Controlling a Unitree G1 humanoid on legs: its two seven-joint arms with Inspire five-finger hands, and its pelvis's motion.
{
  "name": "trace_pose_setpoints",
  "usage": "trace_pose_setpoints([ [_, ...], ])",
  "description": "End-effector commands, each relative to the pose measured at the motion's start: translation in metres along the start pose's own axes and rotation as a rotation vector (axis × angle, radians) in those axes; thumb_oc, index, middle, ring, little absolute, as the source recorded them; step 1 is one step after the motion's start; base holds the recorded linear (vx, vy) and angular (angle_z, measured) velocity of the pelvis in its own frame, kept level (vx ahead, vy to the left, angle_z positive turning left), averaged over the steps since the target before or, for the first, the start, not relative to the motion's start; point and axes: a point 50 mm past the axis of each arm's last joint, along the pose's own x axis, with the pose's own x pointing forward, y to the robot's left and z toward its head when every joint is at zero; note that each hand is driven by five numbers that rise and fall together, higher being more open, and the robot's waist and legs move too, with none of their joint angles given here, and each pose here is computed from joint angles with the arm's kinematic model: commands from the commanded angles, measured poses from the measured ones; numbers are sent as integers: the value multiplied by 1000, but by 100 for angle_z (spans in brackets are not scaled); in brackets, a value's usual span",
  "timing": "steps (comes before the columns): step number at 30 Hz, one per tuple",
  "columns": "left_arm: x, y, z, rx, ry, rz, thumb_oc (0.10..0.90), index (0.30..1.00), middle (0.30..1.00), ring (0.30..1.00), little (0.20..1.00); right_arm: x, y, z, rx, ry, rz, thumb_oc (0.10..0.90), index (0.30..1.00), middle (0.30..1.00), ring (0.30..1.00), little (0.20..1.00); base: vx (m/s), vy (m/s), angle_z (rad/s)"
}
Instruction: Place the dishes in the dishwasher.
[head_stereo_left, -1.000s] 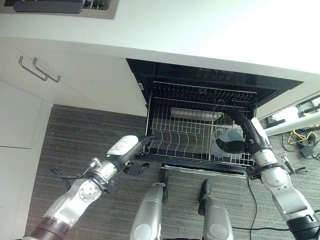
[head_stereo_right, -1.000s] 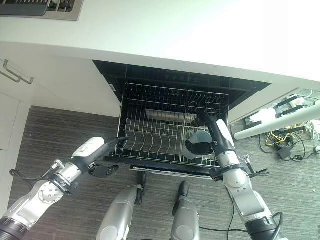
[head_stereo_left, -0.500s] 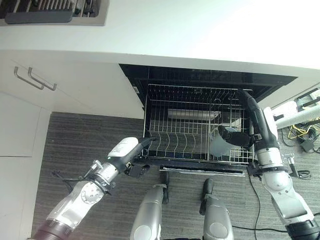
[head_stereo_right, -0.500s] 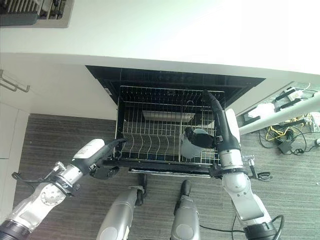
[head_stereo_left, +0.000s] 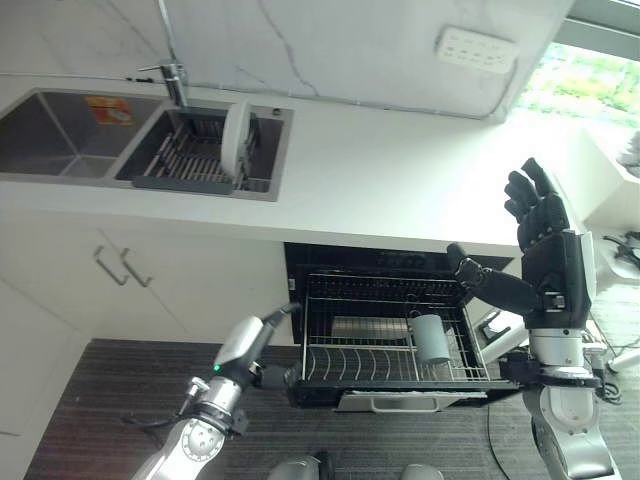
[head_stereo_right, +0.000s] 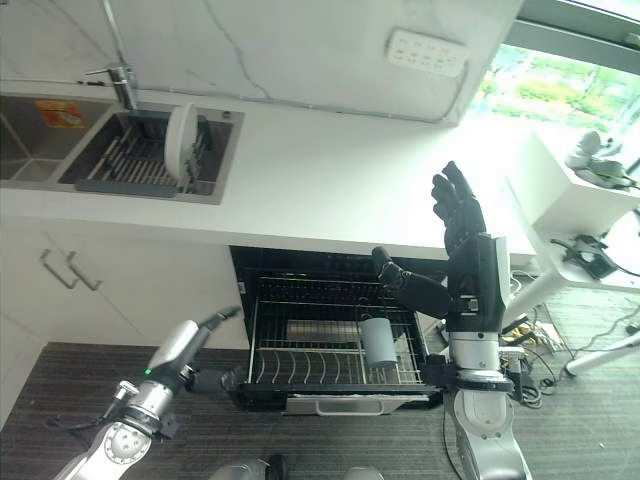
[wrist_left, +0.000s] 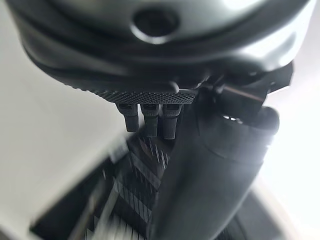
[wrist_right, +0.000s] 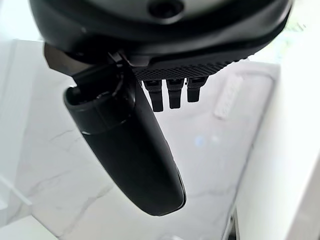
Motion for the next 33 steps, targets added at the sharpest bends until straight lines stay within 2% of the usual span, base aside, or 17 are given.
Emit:
trace_pose_setpoints([
  [1,21,40,32,-157,-132,261,800,900,900,900,900,25,-10,28,48,-217,-12,800,900,900,900,900,123,84,37],
  [6,15,34,4,-389,57,229,800,900,900,900,900,28,-21,30,58,-221,-19,800,900,900,900,900,104,-15,34],
  [8,2,29,-19,-479,163,308,800,900,900,900,900,29,-36,34,48,-245,-2,800,900,900,900,900,172,-40,36],
  [12,-12,11,-44,-555,285,318,800,900,900,900,900,34,-36,30,76,-229,22,800,900,900,900,900,118,160,-8],
  [17,-32,-23,-72,-570,477,257,800,900,900,900,900,40,-29,32,35,-215,50,800,900,900,900,900,253,407,-14],
  [21,-52,-63,-93,-552,659,71,800,900,900,900,900,40,-44,40,35,-229,-43,800,900,900,900,900,245,462,-16],
  [25,-79,-86,-105,-495,773,-55,800,900,900,900,900,37,-41,39,48,-221,-76,800,900,900,900,900,164,320,-1],
  [27,-86,-90,-108,-488,807,-78,800,900,900,900,900,37,-38,39,51,-223,-67,800,900,900,900,900,54,290,-32],
  [28,-99,-91,-116,-482,886,-80,800,900,900,900,900,40,-32,37,74,-207,-34,800,900,900,900,900,29,303,-67],
  [31,-103,-97,-118,-481,932,-117,800,900,900,900,900,42,-36,40,61,-222,-68,800,900,900,900,900,-13,71,-143],
  [33,-109,-101,-119,-490,954,-126,800,900,900,900,900,45,-37,43,62,-228,-58,800,900,900,900,900,-48,-82,39],
])
